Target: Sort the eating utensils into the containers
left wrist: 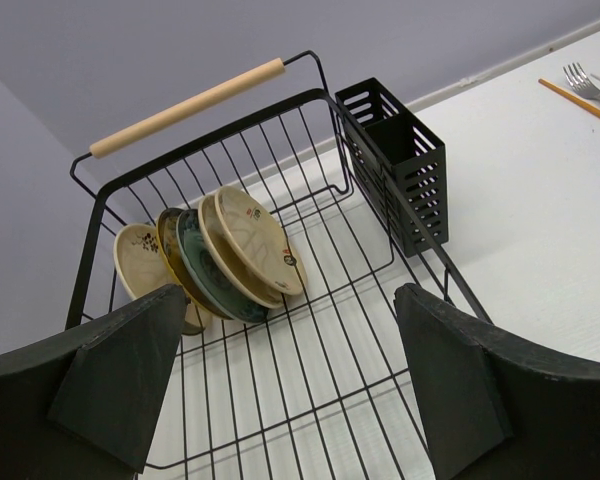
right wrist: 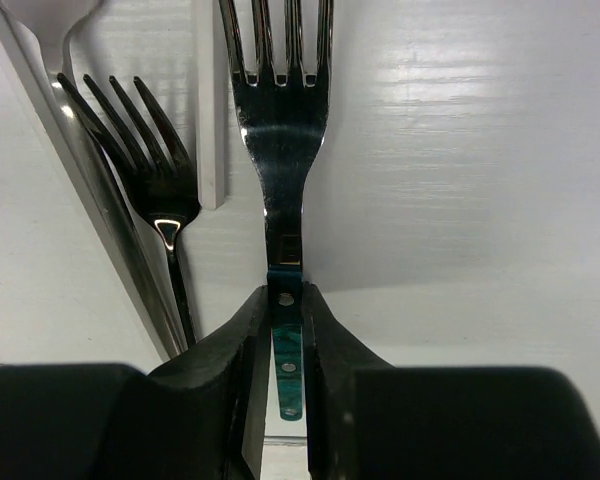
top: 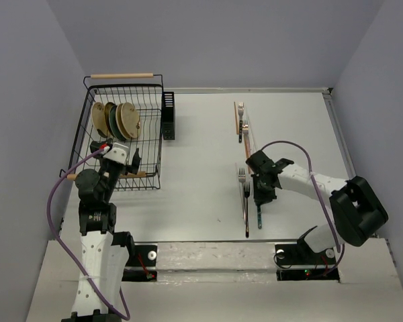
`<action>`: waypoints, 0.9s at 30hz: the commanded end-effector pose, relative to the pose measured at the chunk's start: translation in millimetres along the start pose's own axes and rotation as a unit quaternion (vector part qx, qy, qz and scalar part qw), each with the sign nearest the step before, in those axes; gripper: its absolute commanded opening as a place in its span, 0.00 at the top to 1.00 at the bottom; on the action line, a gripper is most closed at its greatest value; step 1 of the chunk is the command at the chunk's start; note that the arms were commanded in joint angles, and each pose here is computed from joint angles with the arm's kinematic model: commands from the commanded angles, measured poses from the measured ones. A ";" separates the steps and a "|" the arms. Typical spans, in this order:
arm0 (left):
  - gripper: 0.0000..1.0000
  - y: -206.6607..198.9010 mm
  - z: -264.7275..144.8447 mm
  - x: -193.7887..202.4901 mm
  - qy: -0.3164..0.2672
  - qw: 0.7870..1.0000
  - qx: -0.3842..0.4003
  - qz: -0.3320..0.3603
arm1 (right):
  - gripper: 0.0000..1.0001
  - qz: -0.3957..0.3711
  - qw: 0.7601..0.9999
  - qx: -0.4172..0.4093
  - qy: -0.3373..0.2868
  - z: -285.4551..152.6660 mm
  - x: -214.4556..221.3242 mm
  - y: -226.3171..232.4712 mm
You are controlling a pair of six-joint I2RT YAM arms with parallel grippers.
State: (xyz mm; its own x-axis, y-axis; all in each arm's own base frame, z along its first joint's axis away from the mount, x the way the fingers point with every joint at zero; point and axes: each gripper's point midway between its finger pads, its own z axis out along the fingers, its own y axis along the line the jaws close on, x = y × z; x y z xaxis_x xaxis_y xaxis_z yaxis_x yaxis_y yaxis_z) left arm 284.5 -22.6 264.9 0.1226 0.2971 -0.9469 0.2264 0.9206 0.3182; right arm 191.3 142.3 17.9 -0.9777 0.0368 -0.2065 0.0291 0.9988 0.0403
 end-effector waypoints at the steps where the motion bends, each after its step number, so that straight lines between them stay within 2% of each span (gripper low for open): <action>1: 0.01 0.6 0.9 -4.8 -0.014 1.000 -0.002 0.008 | 1.00 0.012 0.998 0.008 -0.063 -27.5 -22.3 -3.4; 4: 0.01 2.4 2.5 -0.7 -0.006 1.000 -0.006 0.007 | 1.00 0.015 0.992 -0.024 -0.122 -62.6 -43.0 3.2; 7: 0.01 8.1 5.8 0.3 0.004 1.000 -0.016 0.004 | 1.00 -0.002 0.971 -0.088 -0.220 -118.9 -80.9 22.2; 11: 0.01 13.7 10.3 -1.3 0.012 1.000 -0.022 0.007 | 1.00 -0.058 0.909 -0.174 -0.374 -200.8 -134.5 52.0; 12: 0.01 15.4 12.4 -1.8 0.015 1.000 -0.022 0.009 | 1.00 -0.077 0.875 -0.200 -0.435 -233.8 -157.0 65.1; 13: 0.01 16.4 13.6 -1.1 0.017 1.000 -0.023 0.008 | 1.00 -0.074 0.859 -0.217 -0.458 -249.3 -167.7 73.3; 14: 0.01 17.2 15.2 -0.9 0.020 0.999 -0.023 0.009 | 1.00 -0.089 0.822 -0.231 -0.513 -278.5 -188.2 83.8; 16: 0.01 20.7 20.5 -0.5 0.028 0.999 -0.026 0.007 | 1.00 -0.117 0.780 -0.256 -0.558 -309.2 -216.9 110.0; 17: 0.01 22.0 23.6 3.5 0.037 0.999 -0.025 0.004 | 1.00 -0.135 0.735 -0.269 -0.608 -339.1 -235.3 124.0; 18: 0.01 22.3 25.7 4.4 0.041 0.999 -0.024 0.003 | 1.00 -0.148 0.713 -0.280 -0.625 -351.1 -246.5 136.8; 19: 0.01 25.1 27.6 -1.6 0.038 0.999 -0.026 0.004 | 1.00 -0.184 0.691 -0.313 -0.625 -354.7 -261.5 169.0; 20: 0.01 27.0 29.2 -2.7 0.039 0.999 -0.028 0.001 | 1.00 -0.195 0.651 -0.332 -0.654 -374.9 -273.8 184.8; 21: 0.01 29.4 32.0 -5.3 0.040 0.999 -0.030 0.000 | 1.00 -0.205 0.631 -0.351 -0.660 -381.2 -282.5 200.4; 22: 0.01 30.4 34.0 -5.9 0.041 0.999 -0.030 0.000 | 1.00 -0.227 0.582 -0.387 -0.678 -418.7 -285.8 218.5; 23: 0.01 32.6 36.3 -3.8 0.045 0.998 -0.034 -0.001 | 1.00 -0.235 0.581 -0.403 -0.666 -392.0 -306.4 245.5; 26: 0.01 39.9 42.7 -0.3 0.055 0.997 -0.046 0.000 | 1.00 -0.251 0.543 -0.433 -0.674 -385.3 -345.6 291.1; 27: 0.01 41.9 44.6 -0.4 0.056 0.997 -0.049 0.001 | 1.00 -0.250 0.538 -0.434 -0.678 -381.4 -355.5 299.2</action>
State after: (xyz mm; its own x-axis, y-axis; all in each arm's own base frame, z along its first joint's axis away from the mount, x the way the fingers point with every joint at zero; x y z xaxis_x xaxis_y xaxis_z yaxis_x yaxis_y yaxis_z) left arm 326.1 -2.8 250.6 -0.0462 0.3048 -0.9513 0.1872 0.9381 0.2914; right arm 455.1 366.1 424.1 0.0430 0.2252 -0.9734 -0.7387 0.6631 0.1207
